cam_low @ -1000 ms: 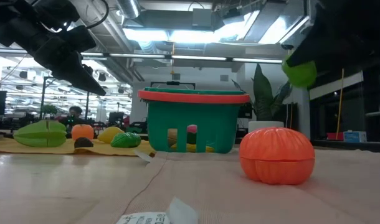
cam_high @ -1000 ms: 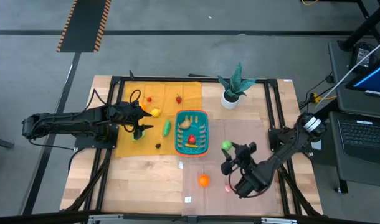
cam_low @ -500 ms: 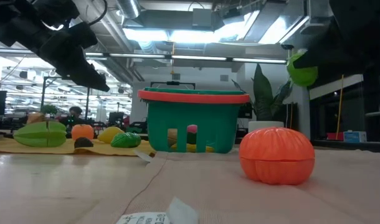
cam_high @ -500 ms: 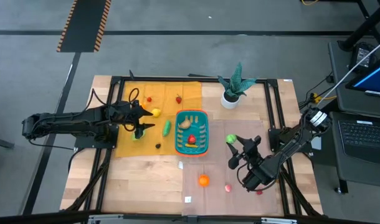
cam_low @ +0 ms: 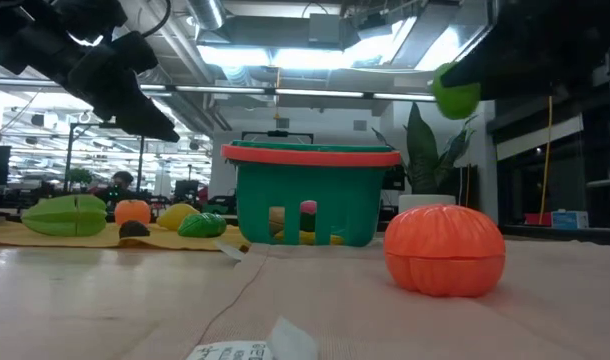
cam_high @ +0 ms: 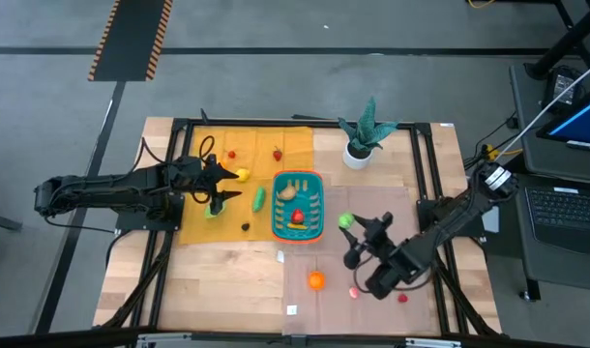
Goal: Pick and placing Produce into tupperware
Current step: Put the cabbage into the basket
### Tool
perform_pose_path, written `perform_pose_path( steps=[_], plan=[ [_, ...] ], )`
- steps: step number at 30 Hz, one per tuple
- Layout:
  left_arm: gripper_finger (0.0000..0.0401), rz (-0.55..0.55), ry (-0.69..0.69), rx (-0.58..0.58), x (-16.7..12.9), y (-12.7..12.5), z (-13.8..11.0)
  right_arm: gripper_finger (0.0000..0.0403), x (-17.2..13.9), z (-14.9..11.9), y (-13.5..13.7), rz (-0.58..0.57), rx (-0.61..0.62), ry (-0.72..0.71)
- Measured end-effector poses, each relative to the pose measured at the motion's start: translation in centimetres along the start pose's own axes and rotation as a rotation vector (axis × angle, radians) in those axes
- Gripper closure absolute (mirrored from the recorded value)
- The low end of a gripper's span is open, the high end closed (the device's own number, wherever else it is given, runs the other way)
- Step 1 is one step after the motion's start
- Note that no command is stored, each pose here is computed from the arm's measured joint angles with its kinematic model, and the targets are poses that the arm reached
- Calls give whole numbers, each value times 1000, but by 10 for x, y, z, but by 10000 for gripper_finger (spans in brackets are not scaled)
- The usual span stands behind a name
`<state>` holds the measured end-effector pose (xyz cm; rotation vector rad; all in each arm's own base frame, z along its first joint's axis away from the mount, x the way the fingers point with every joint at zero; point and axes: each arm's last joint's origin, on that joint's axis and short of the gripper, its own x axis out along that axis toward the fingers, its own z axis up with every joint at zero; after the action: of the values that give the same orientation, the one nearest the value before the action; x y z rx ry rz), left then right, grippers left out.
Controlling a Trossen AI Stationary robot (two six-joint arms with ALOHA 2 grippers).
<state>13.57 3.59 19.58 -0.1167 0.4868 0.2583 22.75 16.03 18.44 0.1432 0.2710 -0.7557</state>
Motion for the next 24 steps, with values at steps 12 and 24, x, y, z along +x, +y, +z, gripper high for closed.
perform_pose_path(
  steps=[12, 24],
  plan=[
    [140, 0, 1, 8, 0, 0, 0, 186, 53, 35, 19, 70, -89, 32],
    [140, 0, 3, 9, 0, 0, 0, 187, 115, 73, 8, 321, -140, 40]
  ],
)
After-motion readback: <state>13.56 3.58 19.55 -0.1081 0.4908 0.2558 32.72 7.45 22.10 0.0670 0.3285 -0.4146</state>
